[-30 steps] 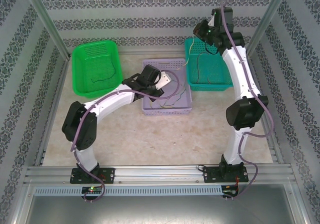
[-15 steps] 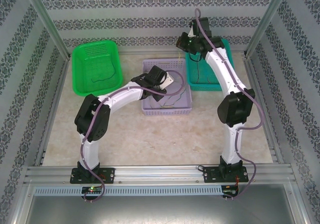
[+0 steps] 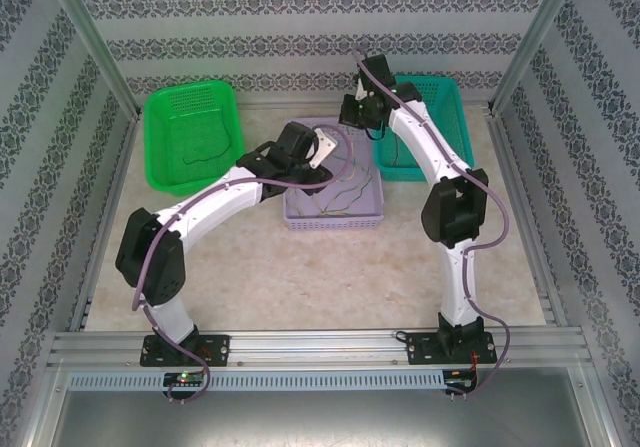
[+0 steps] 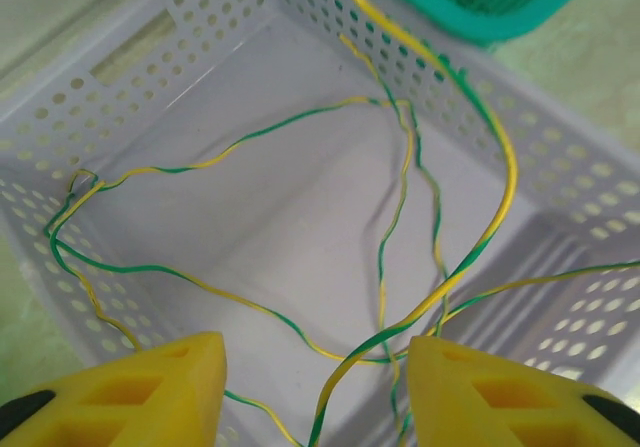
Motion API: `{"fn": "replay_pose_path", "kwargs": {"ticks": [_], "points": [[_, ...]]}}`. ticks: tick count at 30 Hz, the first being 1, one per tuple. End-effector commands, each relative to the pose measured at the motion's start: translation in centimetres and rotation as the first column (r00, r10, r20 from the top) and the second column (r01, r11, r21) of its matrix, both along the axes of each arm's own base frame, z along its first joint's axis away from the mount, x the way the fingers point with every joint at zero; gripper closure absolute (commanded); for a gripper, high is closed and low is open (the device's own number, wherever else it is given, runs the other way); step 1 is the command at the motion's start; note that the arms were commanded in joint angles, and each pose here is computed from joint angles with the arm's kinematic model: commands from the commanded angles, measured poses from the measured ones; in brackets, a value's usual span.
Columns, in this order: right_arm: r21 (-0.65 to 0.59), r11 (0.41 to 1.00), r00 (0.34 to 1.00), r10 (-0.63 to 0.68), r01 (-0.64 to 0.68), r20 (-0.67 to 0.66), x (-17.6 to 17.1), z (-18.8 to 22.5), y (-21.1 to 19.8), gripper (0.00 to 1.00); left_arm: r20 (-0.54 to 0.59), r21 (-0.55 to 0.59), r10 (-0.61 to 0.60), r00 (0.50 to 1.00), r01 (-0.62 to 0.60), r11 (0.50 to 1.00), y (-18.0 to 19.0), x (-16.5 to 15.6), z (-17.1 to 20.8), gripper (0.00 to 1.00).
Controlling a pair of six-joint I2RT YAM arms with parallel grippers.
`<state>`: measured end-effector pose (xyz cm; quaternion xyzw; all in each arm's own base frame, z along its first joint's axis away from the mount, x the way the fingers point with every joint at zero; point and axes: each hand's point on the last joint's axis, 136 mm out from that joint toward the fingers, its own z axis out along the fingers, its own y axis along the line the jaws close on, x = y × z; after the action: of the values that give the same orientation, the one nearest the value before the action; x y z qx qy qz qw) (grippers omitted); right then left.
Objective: Untangle the cables
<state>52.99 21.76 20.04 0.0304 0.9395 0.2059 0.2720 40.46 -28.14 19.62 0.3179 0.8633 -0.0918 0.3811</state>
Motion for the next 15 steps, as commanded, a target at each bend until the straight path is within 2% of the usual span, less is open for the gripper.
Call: {"fn": "replay_pose_path", "kwargs": {"ticks": [1, 9, 15], "points": [[-0.114, 0.992, 0.997, 0.049, -0.056, -0.064, -1.0, -3.8, -0.2, 1.0, -0.001, -0.159, 0.076, 0.997, -0.075, 0.984, -0.7, 0.2, 3.8, 0.48], [-0.205, 0.966, 0.979, 0.121, -0.154, -0.165, -1.6, -9.0, 0.1, 1.0, -0.122, -0.348, 0.229, 0.966, -0.257, 0.901, 0.4, -0.6, 5.2, 0.51], [-0.264, 0.943, 0.962, 0.139, -0.2, -0.233, -2.0, -12.0, 0.2, 1.0, -0.154, -0.379, 0.269, 0.951, -0.308, 0.873, 1.3, -1.5, 5.2, 0.53]]}}
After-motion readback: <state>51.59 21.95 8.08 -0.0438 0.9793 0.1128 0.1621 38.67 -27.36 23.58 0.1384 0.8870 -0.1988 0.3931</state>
